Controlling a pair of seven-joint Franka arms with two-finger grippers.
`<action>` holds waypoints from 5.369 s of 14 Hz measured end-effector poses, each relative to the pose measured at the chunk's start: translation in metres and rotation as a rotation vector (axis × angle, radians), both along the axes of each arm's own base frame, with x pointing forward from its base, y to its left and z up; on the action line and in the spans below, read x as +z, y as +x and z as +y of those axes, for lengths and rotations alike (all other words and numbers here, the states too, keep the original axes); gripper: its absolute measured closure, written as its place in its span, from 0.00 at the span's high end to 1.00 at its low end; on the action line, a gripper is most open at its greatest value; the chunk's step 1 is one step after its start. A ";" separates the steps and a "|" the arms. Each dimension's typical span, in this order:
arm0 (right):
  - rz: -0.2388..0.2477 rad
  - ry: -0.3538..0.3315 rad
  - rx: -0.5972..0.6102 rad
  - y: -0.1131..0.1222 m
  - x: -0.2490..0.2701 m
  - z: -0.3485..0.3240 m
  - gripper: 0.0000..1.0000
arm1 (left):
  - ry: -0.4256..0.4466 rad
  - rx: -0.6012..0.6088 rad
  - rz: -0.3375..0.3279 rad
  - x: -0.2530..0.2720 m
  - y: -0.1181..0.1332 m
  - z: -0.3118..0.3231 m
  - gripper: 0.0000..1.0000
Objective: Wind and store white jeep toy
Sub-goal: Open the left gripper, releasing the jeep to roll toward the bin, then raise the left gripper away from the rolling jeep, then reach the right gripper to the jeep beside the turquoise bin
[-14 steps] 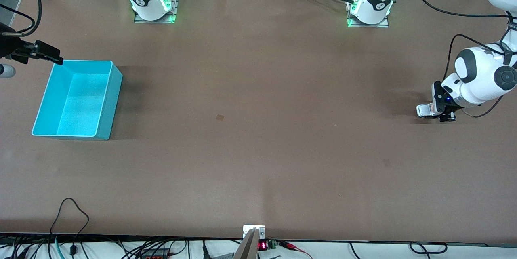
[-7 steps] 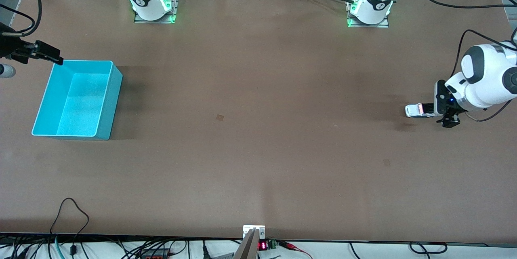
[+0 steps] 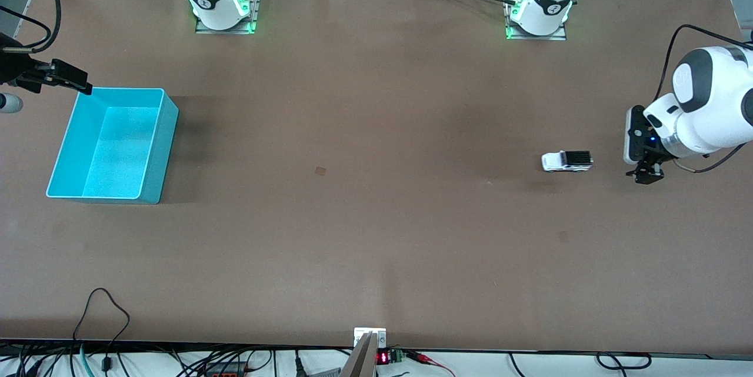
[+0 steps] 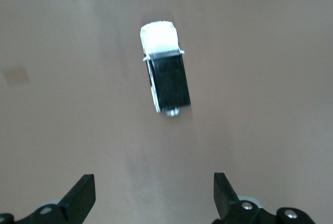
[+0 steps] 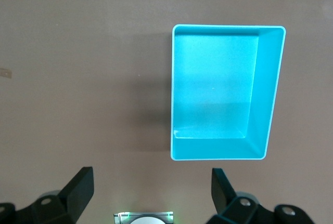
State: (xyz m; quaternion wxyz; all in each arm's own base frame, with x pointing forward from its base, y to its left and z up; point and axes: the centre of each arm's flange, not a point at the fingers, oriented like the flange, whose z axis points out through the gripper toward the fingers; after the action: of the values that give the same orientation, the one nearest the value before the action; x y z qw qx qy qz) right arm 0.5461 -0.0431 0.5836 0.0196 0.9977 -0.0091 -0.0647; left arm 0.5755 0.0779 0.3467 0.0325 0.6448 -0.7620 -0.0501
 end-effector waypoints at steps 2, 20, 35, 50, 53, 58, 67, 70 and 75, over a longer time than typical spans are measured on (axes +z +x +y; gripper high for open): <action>0.000 0.000 0.000 0.000 0.000 0.000 1.00 | -0.015 -0.020 -0.025 0.020 0.008 -0.024 1.00; 0.000 0.000 0.000 0.000 0.000 0.000 1.00 | 0.030 0.859 -0.087 0.078 0.014 -0.103 1.00; 0.001 0.000 0.000 0.000 0.000 0.000 1.00 | 0.000 1.607 -0.176 0.133 0.035 -0.087 1.00; 0.056 0.004 0.051 0.018 -0.036 0.026 1.00 | 0.010 1.786 -0.187 0.241 0.031 -0.082 1.00; 0.092 0.005 0.079 0.026 -0.056 0.041 1.00 | 0.011 1.794 -0.155 0.249 0.028 -0.080 1.00; 0.136 0.043 0.293 0.031 -0.098 0.061 1.00 | 0.038 1.788 -0.132 0.245 0.025 -0.082 1.00; 0.075 0.127 0.798 -0.002 -0.185 0.064 1.00 | 0.039 1.724 -0.132 0.256 0.017 -0.082 1.00; 0.036 0.140 0.978 -0.011 -0.218 0.052 1.00 | 0.042 1.727 -0.131 0.259 0.015 -0.078 1.00; -0.002 0.116 1.118 -0.015 -0.241 0.044 1.00 | 0.078 1.725 -0.099 0.255 0.011 -0.079 1.00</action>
State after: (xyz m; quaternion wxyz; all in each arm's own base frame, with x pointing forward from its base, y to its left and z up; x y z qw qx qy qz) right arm 0.5309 0.0012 0.3422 -0.0039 0.8503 0.5245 -0.0440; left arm 0.5864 -0.0011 0.6019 0.0035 1.0000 -0.0046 -0.0060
